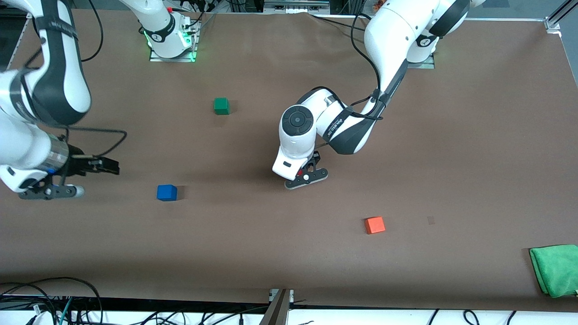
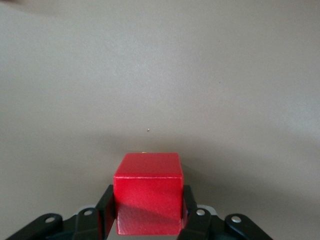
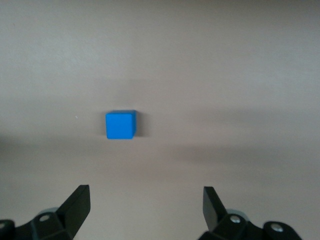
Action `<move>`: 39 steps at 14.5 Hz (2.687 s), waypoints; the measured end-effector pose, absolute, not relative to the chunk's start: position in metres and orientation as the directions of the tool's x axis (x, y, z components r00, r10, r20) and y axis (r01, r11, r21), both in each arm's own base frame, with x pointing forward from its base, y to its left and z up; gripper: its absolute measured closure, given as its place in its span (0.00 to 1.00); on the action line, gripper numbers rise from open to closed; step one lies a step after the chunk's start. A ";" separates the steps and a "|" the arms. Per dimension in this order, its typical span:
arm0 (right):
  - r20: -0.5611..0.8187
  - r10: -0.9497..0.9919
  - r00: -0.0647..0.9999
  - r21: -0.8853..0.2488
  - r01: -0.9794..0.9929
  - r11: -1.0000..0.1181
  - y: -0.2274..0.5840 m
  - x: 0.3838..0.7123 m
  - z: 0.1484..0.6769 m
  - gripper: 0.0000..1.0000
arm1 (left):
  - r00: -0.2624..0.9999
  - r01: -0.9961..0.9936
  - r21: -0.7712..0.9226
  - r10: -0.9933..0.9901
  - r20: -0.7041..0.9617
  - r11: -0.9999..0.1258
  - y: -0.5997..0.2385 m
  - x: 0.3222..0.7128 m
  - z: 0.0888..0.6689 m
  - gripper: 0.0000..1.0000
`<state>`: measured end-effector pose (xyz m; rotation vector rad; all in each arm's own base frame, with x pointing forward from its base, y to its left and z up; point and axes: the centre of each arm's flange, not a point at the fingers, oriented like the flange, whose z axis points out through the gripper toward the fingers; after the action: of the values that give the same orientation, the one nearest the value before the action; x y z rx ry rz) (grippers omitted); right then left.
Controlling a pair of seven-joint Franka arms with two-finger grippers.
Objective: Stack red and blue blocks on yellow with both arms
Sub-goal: 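Lower the red cube while the right gripper grasps the blue cube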
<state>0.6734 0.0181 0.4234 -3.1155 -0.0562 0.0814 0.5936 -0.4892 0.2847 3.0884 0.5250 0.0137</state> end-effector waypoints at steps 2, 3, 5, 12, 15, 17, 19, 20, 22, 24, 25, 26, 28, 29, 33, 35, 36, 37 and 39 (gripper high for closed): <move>-0.055 0.016 0.998 -0.031 0.014 -0.999 0.021 0.680 0.403 0.00 | 0.941 0.340 0.004 0.340 0.005 -0.941 -0.488 0.594 0.280 0.44; -0.062 0.004 0.998 -0.030 0.003 -1.000 0.023 0.681 0.394 0.00 | 0.937 0.350 0.001 0.350 0.003 -0.937 -0.488 0.594 0.278 0.44; -0.072 -0.015 0.997 -0.030 -0.017 -0.999 0.029 0.684 0.377 0.00 | 0.934 0.356 -0.003 0.356 0.000 -0.934 -0.488 0.594 0.274 0.44; 0.010 -0.058 0.998 -0.022 -0.057 -0.998 0.061 0.676 0.297 0.00 | 0.935 0.354 -0.018 0.354 -0.009 -0.935 -0.489 0.591 0.278 0.44; 0.030 -0.052 0.998 -0.018 -0.051 -0.999 0.067 0.679 0.271 0.00 | 0.935 0.353 -0.036 0.354 -0.015 -0.935 -0.487 0.589 0.284 0.44; 0.041 -0.050 0.998 -0.016 -0.049 -0.999 0.070 0.679 0.256 0.00 | 0.935 0.354 -0.046 0.355 -0.018 -0.934 -0.486 0.587 0.293 0.44; 0.061 -0.046 0.997 -0.015 -0.045 -0.999 0.072 0.675 0.241 0.01 | 0.934 0.355 -0.047 0.356 -0.017 -0.934 -0.487 0.585 0.300 0.44; 0.069 -0.042 0.997 -0.015 -0.041 -0.999 0.075 0.672 0.234 0.01 | 0.935 0.353 -0.045 0.354 -0.016 -0.934 -0.489 0.584 0.302 0.44; 0.073 -0.035 0.997 -0.013 -0.034 -0.999 0.081 0.667 0.223 0.03 | 0.936 0.350 -0.047 0.351 -0.016 -0.936 -0.491 0.582 0.302 0.44; 0.076 -0.028 0.997 -0.013 -0.027 -1.000 0.086 0.666 0.218 0.04 | 0.936 0.350 -0.051 0.351 -0.018 -0.936 -0.491 0.581 0.301 0.44; 0.077 -0.026 0.997 -0.013 -0.025 -1.000 0.088 0.665 0.216 0.05 | 0.937 0.348 -0.057 0.349 -0.021 -0.936 -0.492 0.579 0.299 0.44; 0.080 -0.025 0.996 -0.013 -0.024 -1.000 0.089 0.665 0.215 0.05 | 0.938 0.342 -0.064 0.345 -0.025 -0.937 -0.496 0.574 0.295 0.44; 0.086 -0.025 0.996 -0.012 -0.024 -1.000 0.088 0.663 0.210 0.08 | 0.940 0.337 -0.075 0.340 -0.029 -0.939 -0.507 0.564 0.288 0.44; 0.085 -0.025 0.996 -0.012 -0.024 -1.000 0.088 0.662 0.207 0.15 | 0.941 0.335 -0.076 0.337 -0.030 -0.939 -0.510 0.561 0.287 0.44; 0.083 -0.025 0.996 -0.011 -0.025 -1.000 0.088 0.660 0.205 0.42 | 0.939 0.340 -0.075 0.343 -0.026 -0.937 -0.508 0.563 0.289 0.44; 0.083 -0.025 0.996 -0.011 -0.024 -1.000 0.088 0.660 0.206 0.44 | 0.938 0.343 -0.078 0.346 -0.025 -0.936 -0.506 0.564 0.287 0.44; 0.079 -0.025 0.997 -0.011 -0.024 -1.000 0.088 0.661 0.209 0.44 | 0.937 0.345 -0.080 0.348 -0.024 -0.935 -0.505 0.565 0.286 0.44; 0.066 -0.024 0.998 -0.012 -0.023 -1.000 0.088 0.663 0.216 0.44 | 0.937 0.346 -0.083 0.349 -0.024 -0.935 -0.503 0.566 0.284 0.44; 0.029 -0.023 0.999 -0.013 -0.023 -1.000 0.089 0.668 0.250 0.44 | 0.936 0.346 -0.093 0.350 -0.029 -0.934 -0.502 0.566 0.276 0.44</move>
<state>0.6676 0.0887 0.2500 -3.1279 0.0355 -0.0463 0.5658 -0.5023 0.2764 3.1760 0.5723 -0.0729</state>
